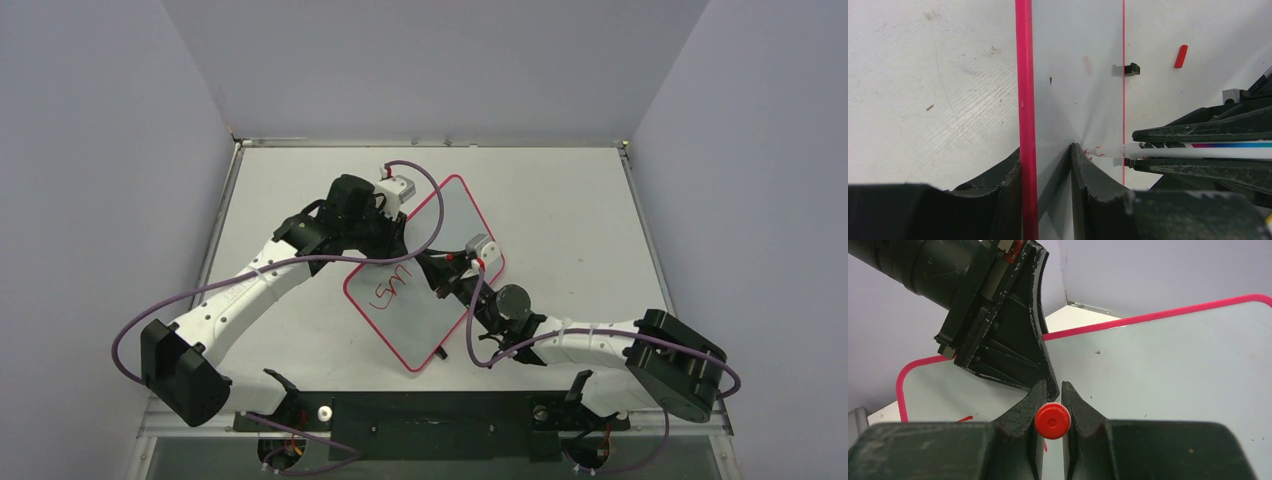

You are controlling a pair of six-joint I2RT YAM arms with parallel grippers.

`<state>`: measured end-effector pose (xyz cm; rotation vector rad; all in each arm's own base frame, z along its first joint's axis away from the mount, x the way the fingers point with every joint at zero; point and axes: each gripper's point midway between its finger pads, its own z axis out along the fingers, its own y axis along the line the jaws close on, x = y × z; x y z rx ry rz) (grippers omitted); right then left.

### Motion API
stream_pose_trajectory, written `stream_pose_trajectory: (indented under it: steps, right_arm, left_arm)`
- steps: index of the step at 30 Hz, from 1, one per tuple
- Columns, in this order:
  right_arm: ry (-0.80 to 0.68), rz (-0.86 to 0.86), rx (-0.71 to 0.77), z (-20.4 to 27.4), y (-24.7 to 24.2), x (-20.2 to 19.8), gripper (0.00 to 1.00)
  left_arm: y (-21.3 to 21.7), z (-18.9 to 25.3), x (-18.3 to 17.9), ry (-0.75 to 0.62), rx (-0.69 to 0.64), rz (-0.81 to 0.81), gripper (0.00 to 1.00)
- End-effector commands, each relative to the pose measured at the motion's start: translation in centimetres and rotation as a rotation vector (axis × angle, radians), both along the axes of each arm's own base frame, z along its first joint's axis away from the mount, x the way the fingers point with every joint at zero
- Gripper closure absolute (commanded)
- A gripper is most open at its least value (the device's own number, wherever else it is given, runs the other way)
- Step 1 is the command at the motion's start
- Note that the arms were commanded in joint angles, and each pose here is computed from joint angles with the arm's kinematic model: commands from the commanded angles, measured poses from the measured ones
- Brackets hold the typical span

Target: Write a sentence on the whiteboard

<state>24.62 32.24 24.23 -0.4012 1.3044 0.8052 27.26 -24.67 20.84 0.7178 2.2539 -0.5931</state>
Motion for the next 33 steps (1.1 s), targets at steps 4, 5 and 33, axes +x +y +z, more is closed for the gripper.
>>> stream_pose_trajectory:
  steps: [4,5,33]
  right_arm:
    - [-0.041,-0.024,0.060,2.5,0.5,1.0,1.00]
    - [-0.042,-0.026,0.058,2.4,0.5,1.0,1.00]
    - [0.037,-0.060,-0.029,-2.3,-2.1,-0.8,1.00]
  left_arm:
    - [2.5,-2.2,0.7,-0.078,0.182,-0.010,1.00]
    - [2.5,-2.2,0.7,-0.077,0.182,-0.011,1.00]
    - [2.5,-2.3,0.7,-0.075,0.184,-0.010,1.00]
